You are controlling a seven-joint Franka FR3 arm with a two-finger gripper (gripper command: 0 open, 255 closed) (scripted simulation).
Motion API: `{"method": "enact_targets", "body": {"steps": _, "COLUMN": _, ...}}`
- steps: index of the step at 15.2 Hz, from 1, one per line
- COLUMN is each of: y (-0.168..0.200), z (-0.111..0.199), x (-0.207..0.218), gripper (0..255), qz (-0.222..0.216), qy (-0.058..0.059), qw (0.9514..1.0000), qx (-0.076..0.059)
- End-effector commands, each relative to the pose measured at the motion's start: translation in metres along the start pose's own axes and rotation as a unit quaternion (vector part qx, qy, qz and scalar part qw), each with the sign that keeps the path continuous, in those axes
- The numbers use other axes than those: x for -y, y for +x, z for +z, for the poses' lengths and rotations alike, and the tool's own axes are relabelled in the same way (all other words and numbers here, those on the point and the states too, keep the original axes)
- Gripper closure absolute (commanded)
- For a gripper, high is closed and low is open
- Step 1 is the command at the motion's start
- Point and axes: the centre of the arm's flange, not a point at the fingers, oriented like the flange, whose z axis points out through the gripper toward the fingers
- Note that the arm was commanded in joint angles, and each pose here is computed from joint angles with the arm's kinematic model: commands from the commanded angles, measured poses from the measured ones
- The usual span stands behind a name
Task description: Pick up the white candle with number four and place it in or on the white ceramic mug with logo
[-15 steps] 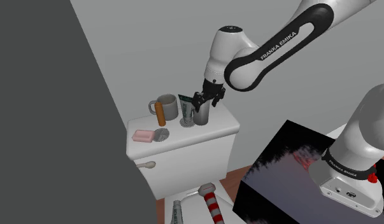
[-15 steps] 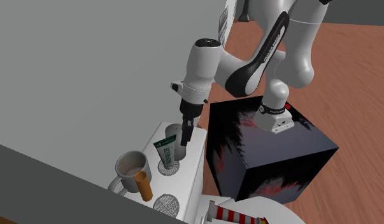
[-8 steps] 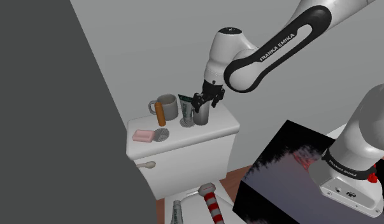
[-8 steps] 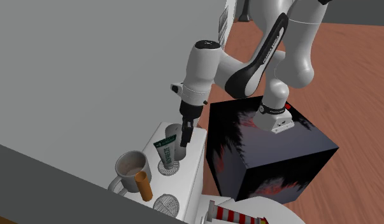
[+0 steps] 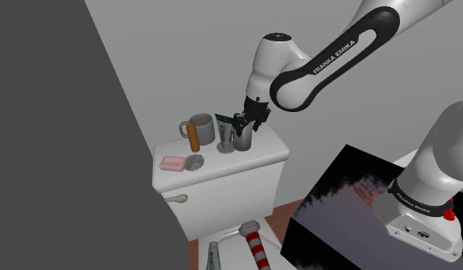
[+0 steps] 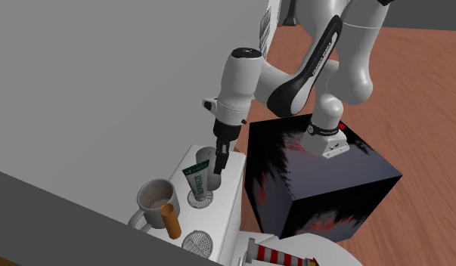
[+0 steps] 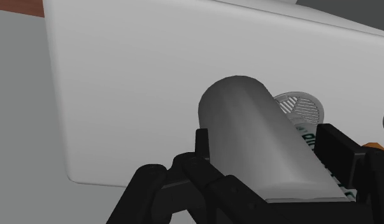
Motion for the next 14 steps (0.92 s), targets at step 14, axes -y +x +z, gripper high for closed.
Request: {"method": "enact_targets", "body": {"steps": 14, "y": 0.014, "z": -0.061, "x": 0.007, "gripper": 255, "qz": 0.000, "qy": 0.000, "qw": 1.0000, "qx": 0.000}}
